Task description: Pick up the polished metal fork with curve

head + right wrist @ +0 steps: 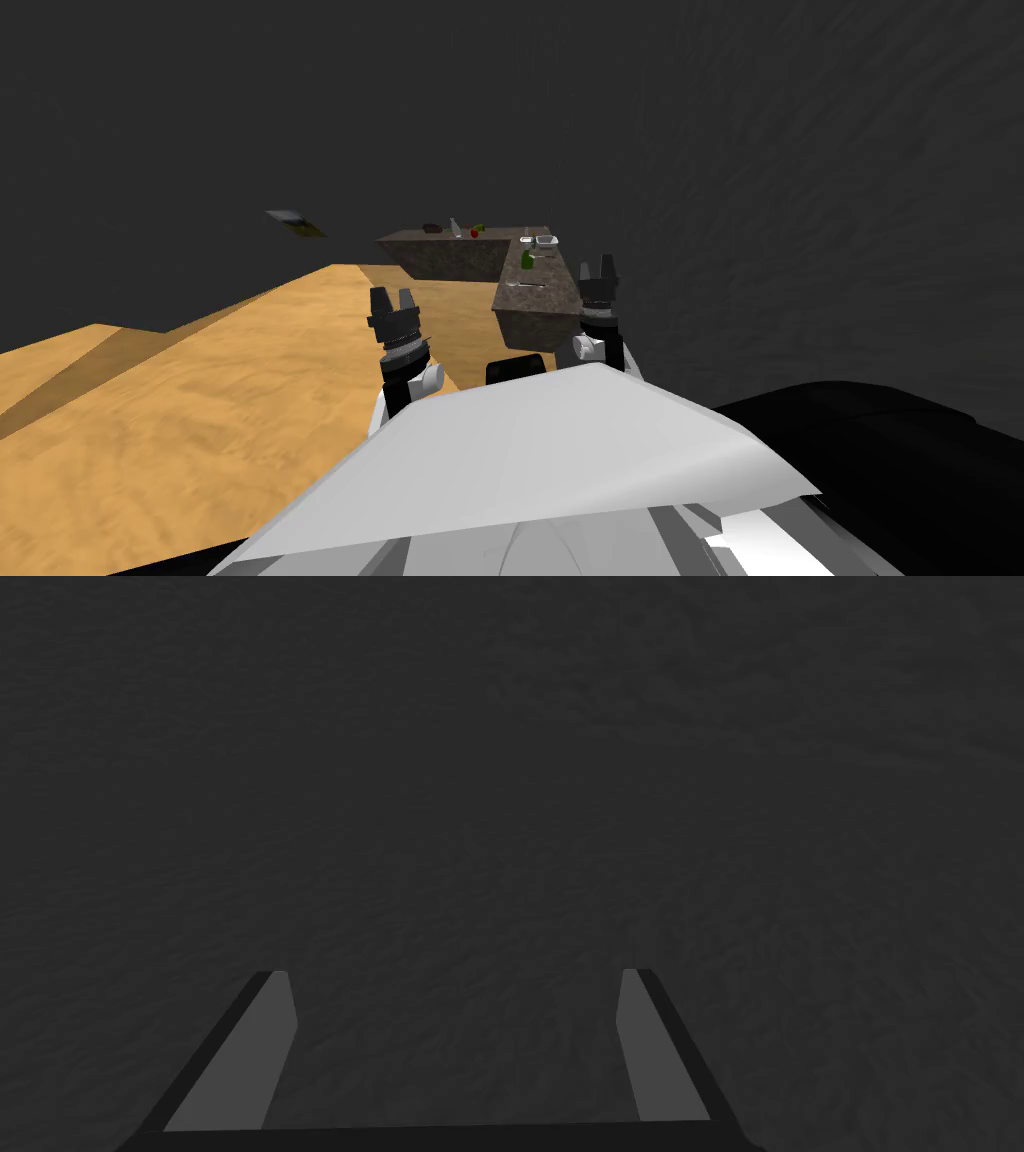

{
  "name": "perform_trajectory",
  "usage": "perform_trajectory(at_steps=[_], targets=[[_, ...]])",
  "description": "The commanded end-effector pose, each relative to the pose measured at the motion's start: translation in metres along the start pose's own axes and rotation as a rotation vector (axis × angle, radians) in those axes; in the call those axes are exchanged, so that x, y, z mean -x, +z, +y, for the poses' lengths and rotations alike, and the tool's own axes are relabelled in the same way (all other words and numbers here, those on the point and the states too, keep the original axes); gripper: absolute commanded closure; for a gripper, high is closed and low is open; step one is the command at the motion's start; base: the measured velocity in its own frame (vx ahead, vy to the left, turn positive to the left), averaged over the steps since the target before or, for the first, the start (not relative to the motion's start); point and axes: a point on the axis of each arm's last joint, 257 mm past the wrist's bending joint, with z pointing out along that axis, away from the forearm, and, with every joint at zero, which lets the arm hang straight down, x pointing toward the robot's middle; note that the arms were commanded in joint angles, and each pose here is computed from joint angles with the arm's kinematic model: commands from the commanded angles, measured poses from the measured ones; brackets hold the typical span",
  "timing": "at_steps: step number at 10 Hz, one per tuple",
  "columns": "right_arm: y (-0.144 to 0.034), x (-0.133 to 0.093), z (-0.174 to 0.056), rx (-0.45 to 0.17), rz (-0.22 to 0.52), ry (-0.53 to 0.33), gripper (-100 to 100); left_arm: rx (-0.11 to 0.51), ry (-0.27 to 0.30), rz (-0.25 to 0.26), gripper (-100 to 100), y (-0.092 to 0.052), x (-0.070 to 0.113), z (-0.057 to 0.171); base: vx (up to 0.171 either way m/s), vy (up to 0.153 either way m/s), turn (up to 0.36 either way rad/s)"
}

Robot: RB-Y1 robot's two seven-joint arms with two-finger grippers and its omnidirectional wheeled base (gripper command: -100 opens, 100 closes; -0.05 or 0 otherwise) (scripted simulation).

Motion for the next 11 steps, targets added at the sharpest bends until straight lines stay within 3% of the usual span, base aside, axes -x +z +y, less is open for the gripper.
perform_trajectory(at_steps=[1, 9, 11], targets=[[0.001, -0.003, -0.002, 0.007, 0.037, -0.026, -100, 0.0, 0.0, 0.0, 0, 0.0, 0.0, 0.0, -0.009, 0.016, 0.092], [-0.005, -0.022, -0.03, 0.016, 0.267, -0.191, -100, 0.0, 0.0, 0.0, 0, 0.0, 0.0, 0.0, -0.01, 0.054, 0.148], [-0.015, -0.028, -0.049, -0.001, 0.352, -0.251, -100, 0.0, 0.0, 0.0, 0, 0.0, 0.0, 0.0, 0.007, 0.05, 0.19]])
